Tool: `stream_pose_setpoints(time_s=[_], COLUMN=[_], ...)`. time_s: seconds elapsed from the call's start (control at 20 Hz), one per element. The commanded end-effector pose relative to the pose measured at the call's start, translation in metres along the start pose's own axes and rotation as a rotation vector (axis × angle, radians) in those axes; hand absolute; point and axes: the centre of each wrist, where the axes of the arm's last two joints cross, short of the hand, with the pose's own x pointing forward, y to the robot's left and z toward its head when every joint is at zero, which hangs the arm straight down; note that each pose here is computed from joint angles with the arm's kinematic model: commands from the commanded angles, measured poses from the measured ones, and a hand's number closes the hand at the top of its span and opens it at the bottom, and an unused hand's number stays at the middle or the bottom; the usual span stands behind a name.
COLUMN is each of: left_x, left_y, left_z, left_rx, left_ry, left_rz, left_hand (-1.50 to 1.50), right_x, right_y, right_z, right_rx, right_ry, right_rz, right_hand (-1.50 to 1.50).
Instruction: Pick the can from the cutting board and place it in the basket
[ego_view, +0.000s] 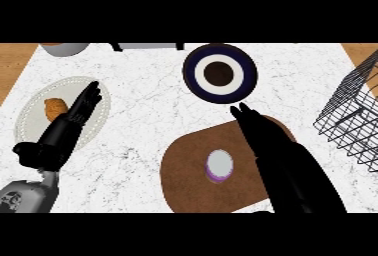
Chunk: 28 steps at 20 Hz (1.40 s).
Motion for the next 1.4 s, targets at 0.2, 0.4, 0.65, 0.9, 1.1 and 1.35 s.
stream_pose_setpoints(time_s=[0.2,0.4,0.65,0.9,1.1,1.35], left_x=[0.012,0.001,0.014,0.000,0.009,0.004], left_y=[-0.007,-0.014,-0.006,0.010,-0.007,-0.004], left_z=[-0.005,-0.009,-0.010,-0.001,-0.003,-0.012], left_rx=[-0.013,-0.018,-0.037,-0.020,-0.033,-0.005], left_ry=[-0.009,-0.008,-0.017,-0.018,-0.004,-0.011], left_rz=[0.006,-0.018,0.021,0.000,-0.005,-0.009], left_hand=[0.00,0.00,0.00,0.00,0.00,0.00], right_x=[-0.008,-0.009,-0.017,-0.044,-0.033,-0.046], right_y=[-0.014,-0.004,0.026,0.051,0.065,0.067], right_z=[0.030,0.022,0.017,-0.015,-0.021,-0.022], right_rx=[-0.015,-0.037,-0.054,-0.079,-0.077,-0.094], right_ry=[0.208,0.198,0.206,0.217,0.212,0.182], right_rz=[0.042,-0.002,-0.029,0.028,0.029,0.002], right_hand=[-1.50,-1.50,-1.50,-1.50,-1.50,-1.50])
